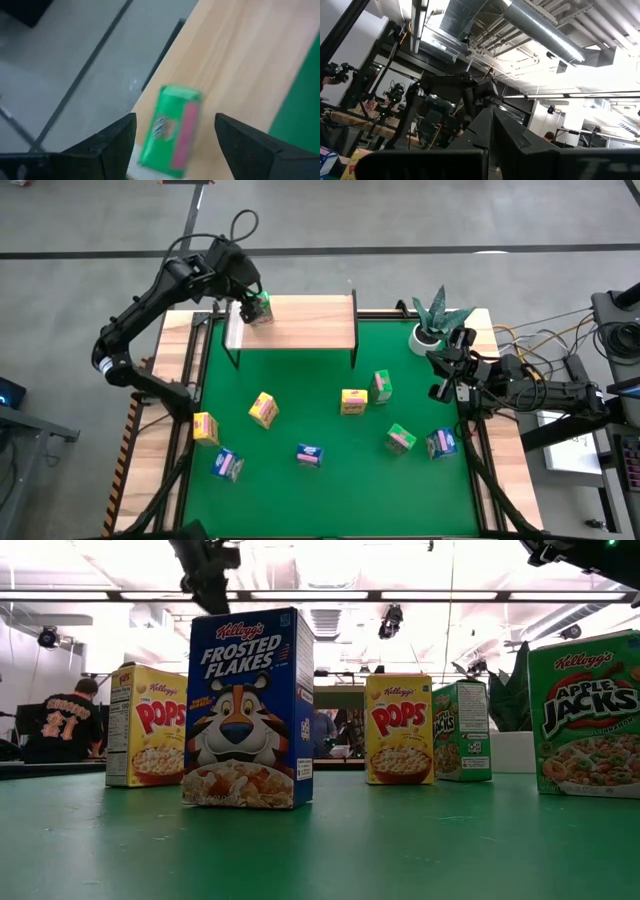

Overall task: Stack cereal on shelf
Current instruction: Put the left green cereal box on the shelf

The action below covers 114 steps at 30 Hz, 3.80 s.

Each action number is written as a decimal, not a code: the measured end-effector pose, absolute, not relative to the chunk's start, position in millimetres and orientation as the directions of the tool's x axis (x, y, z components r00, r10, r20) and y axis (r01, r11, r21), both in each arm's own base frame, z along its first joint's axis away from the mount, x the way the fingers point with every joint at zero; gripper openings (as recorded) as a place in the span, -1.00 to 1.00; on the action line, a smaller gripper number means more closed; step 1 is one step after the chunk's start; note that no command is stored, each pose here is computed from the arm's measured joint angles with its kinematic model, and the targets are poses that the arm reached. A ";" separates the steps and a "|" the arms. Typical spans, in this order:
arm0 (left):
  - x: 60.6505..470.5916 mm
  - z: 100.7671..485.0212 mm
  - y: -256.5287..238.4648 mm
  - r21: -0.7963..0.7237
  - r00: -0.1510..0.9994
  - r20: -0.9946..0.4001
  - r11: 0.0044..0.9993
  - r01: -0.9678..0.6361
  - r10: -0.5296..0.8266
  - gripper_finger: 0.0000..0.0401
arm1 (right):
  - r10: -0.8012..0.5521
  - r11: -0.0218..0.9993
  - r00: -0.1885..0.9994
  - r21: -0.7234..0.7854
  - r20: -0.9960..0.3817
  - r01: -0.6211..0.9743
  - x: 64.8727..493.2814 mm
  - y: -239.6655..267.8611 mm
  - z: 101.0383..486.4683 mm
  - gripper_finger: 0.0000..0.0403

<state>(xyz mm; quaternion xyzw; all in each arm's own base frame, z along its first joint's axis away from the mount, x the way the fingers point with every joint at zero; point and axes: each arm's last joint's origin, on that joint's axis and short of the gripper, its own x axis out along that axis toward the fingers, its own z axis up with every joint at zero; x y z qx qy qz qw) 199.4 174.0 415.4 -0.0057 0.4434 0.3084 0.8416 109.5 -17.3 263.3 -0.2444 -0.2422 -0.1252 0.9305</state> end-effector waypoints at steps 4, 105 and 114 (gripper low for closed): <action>217.5 420.6 160.0 0.236 0.505 -0.695 0.826 -0.512 0.512 0.14 | -0.115 0.848 0.851 -0.396 0.512 0.353 109.5 -17.4 263.3 -0.96; 229.9 294.0 143.6 0.624 0.058 -0.630 0.549 -0.556 0.774 -1.00 | -0.115 0.838 0.852 -0.411 0.511 0.360 109.6 -17.4 263.2 -0.96; 228.5 288.4 148.8 0.619 0.054 -0.623 0.534 -0.576 0.781 -1.00 | -0.115 0.838 0.852 -0.411 0.511 0.360 109.6 -17.4 263.1 -0.96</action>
